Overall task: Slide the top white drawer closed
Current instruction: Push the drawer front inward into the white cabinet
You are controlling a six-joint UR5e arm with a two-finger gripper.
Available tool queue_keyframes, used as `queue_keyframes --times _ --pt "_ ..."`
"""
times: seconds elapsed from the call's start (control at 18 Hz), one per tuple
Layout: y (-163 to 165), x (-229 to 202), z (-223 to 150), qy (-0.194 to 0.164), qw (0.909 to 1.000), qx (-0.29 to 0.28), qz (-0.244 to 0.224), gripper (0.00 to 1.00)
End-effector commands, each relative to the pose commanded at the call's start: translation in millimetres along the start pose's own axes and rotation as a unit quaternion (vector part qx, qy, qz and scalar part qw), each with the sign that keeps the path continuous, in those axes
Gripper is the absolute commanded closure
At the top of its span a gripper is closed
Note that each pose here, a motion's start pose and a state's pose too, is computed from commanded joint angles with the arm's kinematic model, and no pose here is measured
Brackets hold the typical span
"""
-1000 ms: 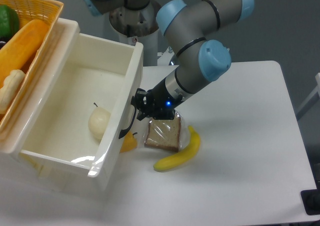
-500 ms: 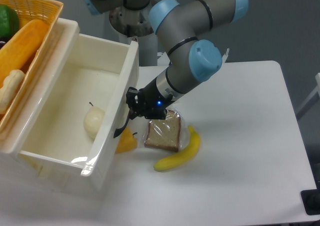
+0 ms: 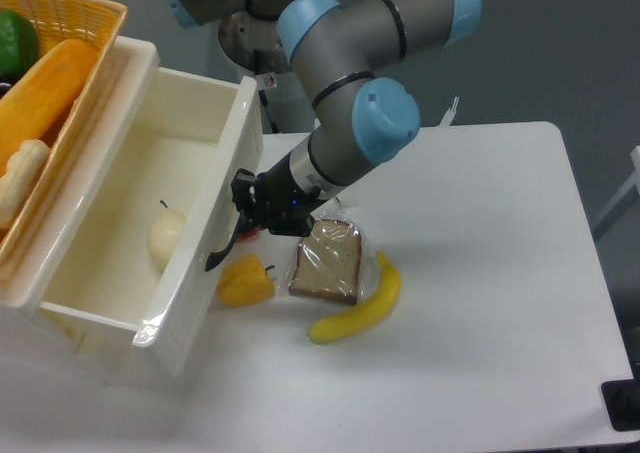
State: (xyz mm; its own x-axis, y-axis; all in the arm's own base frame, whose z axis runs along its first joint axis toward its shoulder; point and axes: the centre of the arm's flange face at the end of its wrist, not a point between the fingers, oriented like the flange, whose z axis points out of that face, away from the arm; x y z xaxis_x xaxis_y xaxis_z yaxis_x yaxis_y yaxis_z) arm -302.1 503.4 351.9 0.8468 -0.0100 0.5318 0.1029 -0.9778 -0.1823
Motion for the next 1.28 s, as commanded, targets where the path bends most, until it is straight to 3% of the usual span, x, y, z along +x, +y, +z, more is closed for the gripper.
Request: queue_keyframes --times 1.28 --pt "-34 78 59 0.012 0.9979 -0.047 0.043 0.98"
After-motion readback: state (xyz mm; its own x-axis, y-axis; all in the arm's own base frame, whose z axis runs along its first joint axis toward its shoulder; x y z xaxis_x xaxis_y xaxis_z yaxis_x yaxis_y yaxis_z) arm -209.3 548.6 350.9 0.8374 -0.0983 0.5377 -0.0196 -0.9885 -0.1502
